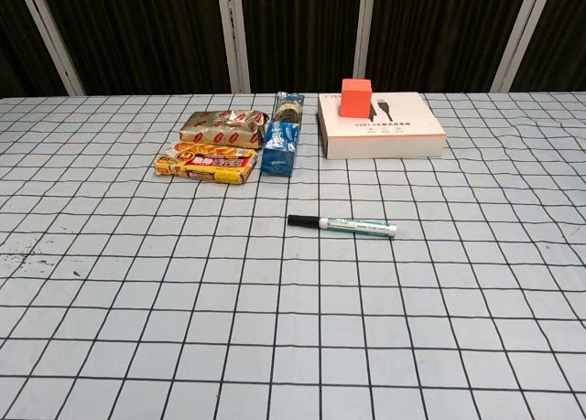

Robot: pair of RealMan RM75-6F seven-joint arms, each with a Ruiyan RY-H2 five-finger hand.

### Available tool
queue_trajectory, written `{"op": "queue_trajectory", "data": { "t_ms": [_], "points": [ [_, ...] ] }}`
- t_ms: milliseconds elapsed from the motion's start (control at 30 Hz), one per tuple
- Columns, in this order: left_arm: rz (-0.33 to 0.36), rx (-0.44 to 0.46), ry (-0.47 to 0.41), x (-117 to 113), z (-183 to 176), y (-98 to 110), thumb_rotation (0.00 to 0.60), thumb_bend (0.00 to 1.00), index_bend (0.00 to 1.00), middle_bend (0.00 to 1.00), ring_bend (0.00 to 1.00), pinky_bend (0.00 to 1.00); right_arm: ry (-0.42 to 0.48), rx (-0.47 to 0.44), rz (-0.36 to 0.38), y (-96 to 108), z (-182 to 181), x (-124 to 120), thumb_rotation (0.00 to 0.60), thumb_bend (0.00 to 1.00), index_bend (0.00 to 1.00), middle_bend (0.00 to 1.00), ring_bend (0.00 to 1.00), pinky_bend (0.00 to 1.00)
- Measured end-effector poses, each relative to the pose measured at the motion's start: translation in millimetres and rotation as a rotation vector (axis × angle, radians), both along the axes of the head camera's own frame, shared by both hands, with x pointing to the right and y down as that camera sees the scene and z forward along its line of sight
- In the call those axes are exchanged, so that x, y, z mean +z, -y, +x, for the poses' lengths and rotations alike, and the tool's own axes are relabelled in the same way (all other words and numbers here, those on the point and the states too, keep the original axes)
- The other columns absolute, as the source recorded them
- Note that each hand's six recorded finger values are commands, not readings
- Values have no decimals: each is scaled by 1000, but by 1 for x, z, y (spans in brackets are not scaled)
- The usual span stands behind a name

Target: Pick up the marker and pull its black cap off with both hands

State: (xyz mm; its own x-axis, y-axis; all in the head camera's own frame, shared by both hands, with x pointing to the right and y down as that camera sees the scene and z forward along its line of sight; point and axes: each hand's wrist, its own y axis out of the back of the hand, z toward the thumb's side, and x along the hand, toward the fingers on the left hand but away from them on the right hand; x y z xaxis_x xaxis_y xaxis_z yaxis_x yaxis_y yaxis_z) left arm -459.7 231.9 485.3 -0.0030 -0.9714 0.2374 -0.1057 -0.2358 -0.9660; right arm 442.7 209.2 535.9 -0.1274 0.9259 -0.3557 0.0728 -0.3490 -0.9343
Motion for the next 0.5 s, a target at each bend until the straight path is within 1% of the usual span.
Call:
{"op": "queue_trajectory", "data": {
  "t_ms": [100,367,500],
  "points": [
    [-2,-4,4,-1,-2,-1,600,366,13,0,0,0,3,-2,-11,-1,-1,2,600,119,95,72,141,45],
    [18,-20,-13,-9,-7,-1,600,366,13,0,0,0,18,-5,8,1,-6,-2,600,119,98,71,141,44],
    [25,-21,-15,-13,-8,-2,600,366,13,0,0,0,39,-23,8,7,-20,-1,600,119,123,72,141,45]
  ]
}}
